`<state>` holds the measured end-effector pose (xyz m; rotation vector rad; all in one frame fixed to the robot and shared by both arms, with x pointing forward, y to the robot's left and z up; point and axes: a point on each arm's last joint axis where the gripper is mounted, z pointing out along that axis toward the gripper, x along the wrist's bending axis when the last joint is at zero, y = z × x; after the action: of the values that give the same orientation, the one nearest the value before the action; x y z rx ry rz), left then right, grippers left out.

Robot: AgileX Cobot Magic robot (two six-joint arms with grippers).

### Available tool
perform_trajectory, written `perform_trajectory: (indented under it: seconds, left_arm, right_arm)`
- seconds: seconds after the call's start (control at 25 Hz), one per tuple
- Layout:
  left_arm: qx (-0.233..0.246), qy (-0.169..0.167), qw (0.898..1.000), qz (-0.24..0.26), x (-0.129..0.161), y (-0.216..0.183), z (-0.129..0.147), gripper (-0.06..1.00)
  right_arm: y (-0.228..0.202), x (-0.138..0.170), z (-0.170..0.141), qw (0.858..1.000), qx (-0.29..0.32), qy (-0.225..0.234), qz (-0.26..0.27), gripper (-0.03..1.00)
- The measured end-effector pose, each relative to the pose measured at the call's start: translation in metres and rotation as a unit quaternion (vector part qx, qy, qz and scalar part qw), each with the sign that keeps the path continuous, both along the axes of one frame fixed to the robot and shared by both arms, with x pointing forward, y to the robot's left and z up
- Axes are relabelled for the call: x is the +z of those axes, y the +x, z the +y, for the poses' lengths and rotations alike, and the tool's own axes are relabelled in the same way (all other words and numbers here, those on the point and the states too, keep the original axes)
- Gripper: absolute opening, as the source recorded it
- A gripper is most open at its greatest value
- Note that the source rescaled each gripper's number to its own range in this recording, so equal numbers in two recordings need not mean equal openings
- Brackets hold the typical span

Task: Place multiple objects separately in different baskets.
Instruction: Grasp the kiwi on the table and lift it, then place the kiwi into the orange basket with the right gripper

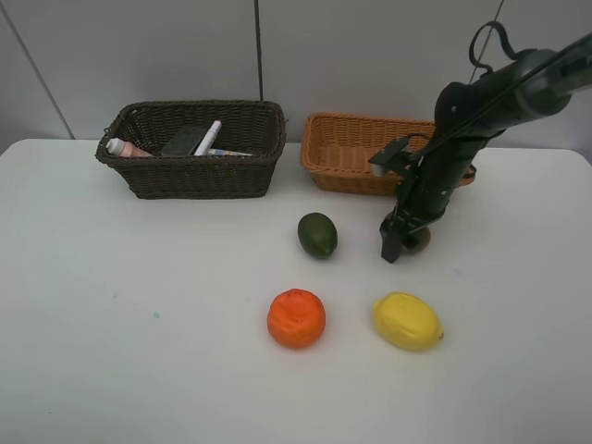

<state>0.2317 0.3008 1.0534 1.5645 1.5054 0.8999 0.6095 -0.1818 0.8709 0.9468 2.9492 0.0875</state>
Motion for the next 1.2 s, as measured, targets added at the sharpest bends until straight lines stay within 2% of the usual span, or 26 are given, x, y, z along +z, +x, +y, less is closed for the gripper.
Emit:
perform_trajectory:
  seconds: [0.08, 0.12, 0.16, 0.24, 0.48, 0.6, 0.76, 0.88, 0.96, 1.04, 1.2]
  left_arm:
    - [0.0, 0.0, 1.0, 0.0, 0.0, 0.0, 0.0, 0.94]
    - [0.0, 0.0, 1.0, 0.0, 0.0, 0.0, 0.0, 0.94]
    - [0.0, 0.0, 1.0, 0.0, 0.0, 0.0, 0.0, 0.94]
    - [0.0, 0.0, 1.0, 0.0, 0.0, 0.0, 0.0, 0.94]
    - [0.0, 0.0, 1.0, 0.0, 0.0, 0.0, 0.0, 0.94]
    - [0.0, 0.0, 1.0, 0.0, 0.0, 0.0, 0.0, 0.94]
    - [0.0, 0.0, 1.0, 0.0, 0.0, 0.0, 0.0, 0.94]
    - [0.0, 0.0, 1.0, 0.0, 0.0, 0.0, 0.0, 0.94]
    - [0.0, 0.0, 1.0, 0.0, 0.0, 0.0, 0.0, 0.94]
    - [0.0, 0.0, 1.0, 0.0, 0.0, 0.0, 0.0, 0.94]
    - [0.0, 0.0, 1.0, 0.0, 0.0, 0.0, 0.0, 0.94]
  right_arm:
    - [0.002, 0.0, 0.0, 1.0, 0.004, -0.003, -0.008, 0.62]
    - [0.003, 0.0, -0.001, 1.0, 0.006, -0.004, -0.013, 0.36]
    - [0.004, 0.0, -0.001, 1.0, 0.006, -0.002, -0.017, 0.04]
    - [0.004, 0.0, 0.0, 1.0, 0.005, -0.001, -0.018, 0.0]
    - [0.003, 0.003, -0.001, 1.0, 0.005, -0.002, -0.016, 0.0]
    - [0.002, 0.02, -0.001, 1.0, 0.003, -0.004, -0.015, 0.0]
    - [0.019, 0.08, 0.003, 0.995, -0.01, 0.023, -0.1, 0.0]
    - [0.042, 0.123, 0.0, 0.981, -0.051, 0.055, -0.179, 0.0]
    - [0.06, 0.137, -0.011, 0.971, -0.086, 0.069, -0.214, 0.0]
    - [0.076, 0.137, -0.021, 0.963, -0.118, 0.076, -0.231, 0.0]
    - [0.102, 0.104, -0.036, 0.957, -0.175, 0.078, -0.216, 0.0]
